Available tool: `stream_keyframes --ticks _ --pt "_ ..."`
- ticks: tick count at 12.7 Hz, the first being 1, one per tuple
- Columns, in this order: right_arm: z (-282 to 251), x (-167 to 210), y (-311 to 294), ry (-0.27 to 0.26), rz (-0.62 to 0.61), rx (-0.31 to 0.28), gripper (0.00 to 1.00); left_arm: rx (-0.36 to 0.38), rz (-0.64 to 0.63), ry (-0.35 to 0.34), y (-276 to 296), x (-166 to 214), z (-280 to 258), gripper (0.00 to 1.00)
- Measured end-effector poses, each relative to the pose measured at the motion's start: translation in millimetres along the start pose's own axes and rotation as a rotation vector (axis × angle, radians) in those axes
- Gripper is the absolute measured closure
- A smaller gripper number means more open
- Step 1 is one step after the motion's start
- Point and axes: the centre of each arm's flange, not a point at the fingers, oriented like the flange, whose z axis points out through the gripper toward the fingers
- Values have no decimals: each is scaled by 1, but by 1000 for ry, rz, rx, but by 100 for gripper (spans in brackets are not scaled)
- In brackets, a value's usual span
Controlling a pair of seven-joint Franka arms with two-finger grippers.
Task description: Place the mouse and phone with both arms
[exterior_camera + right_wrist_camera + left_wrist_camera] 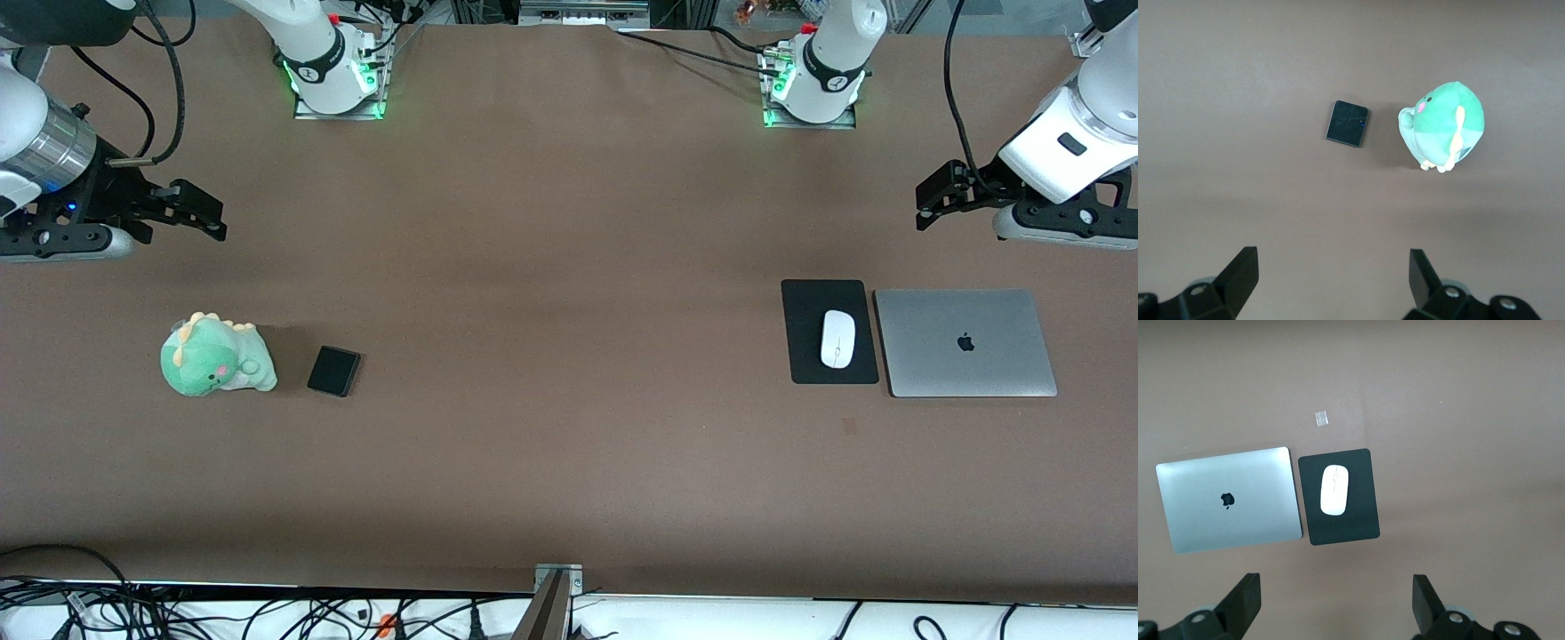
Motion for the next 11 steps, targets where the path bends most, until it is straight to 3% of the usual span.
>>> stream_keyframes --ticks 11 --pt "-8 0 -3 14 -66 -11 0 0 1 -22 0 -3 0 0"
